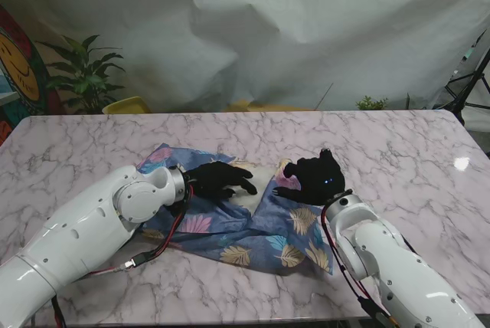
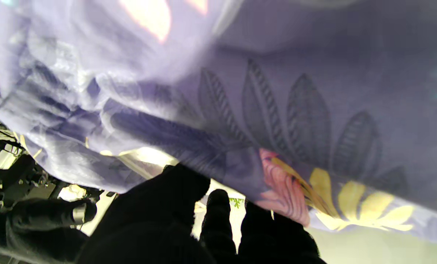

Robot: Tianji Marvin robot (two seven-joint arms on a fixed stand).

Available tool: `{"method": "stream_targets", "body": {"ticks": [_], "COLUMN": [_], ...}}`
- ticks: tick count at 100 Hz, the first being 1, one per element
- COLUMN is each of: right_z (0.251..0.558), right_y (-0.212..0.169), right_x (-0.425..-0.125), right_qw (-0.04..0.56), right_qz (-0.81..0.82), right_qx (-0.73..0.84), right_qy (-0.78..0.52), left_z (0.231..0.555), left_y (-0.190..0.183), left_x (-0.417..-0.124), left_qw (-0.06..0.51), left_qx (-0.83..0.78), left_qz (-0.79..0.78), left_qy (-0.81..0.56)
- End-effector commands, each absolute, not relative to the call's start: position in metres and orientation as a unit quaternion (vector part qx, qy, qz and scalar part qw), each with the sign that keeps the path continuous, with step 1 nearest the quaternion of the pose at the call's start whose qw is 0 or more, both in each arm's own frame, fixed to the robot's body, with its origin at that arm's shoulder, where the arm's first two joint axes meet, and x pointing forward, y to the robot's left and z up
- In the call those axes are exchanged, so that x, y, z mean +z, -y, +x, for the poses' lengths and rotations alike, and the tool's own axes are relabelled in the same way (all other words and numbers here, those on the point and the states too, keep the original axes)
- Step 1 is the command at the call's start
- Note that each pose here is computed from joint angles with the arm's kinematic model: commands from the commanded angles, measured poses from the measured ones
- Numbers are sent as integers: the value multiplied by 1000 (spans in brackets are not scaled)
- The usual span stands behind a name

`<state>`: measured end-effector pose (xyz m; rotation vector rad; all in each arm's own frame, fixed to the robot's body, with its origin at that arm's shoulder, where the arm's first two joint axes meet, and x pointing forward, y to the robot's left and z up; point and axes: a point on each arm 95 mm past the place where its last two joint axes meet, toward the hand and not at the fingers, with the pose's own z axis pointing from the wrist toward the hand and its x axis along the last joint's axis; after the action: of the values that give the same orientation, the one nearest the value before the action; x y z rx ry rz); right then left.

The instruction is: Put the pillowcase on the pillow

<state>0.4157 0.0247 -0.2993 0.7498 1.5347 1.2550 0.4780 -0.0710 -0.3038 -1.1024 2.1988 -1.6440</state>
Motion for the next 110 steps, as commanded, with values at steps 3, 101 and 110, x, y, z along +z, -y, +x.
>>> {"method": "stream_targets", "body": {"ticks": [3,101,110], "right_z": [422,464,462], "right_y": [-32,-54,-52], "right_x": [-288,-323,-326], "right_qw": [504,455,443], "right_qz": [334,481,481], "right_qx": [513,426,470], "right_qy": [-610,-617,-592], "left_z": [478,463,463], "left_y": [68,76,78], "left_x": [-318,-337,-337], "left_qw": [73,53,53], "left_qx": [-540,-557,-558], "left_qz": [-379,-380,-379], "left_qy": [-748,-736,-736]}}
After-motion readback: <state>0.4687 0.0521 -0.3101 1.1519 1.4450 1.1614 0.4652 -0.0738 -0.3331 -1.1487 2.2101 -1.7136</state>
